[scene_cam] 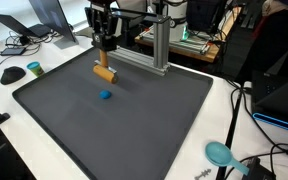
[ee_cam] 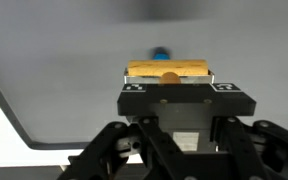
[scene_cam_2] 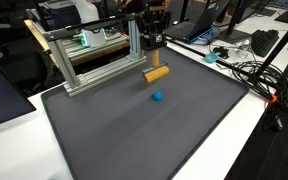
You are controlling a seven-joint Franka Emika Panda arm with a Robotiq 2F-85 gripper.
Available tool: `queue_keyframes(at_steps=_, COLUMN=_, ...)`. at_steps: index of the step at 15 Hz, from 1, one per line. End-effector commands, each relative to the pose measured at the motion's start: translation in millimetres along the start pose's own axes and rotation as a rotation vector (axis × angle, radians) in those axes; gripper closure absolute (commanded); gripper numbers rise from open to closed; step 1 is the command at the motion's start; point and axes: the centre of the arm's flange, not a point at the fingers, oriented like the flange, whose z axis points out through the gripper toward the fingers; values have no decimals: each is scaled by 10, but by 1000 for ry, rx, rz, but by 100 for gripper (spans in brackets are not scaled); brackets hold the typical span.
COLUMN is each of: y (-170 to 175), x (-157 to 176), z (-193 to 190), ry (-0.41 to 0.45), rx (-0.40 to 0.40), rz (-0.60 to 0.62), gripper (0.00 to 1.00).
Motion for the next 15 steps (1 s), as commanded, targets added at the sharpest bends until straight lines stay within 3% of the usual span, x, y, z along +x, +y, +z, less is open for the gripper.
queue_keyframes(at_steps=1, y=-2, x=139, z=151, ry=8, rx=22, rz=-12, gripper=78)
queue_keyframes(at_steps=15, y=28, x=312, z=595, ry=-2, rx=25, rz=3, gripper=78)
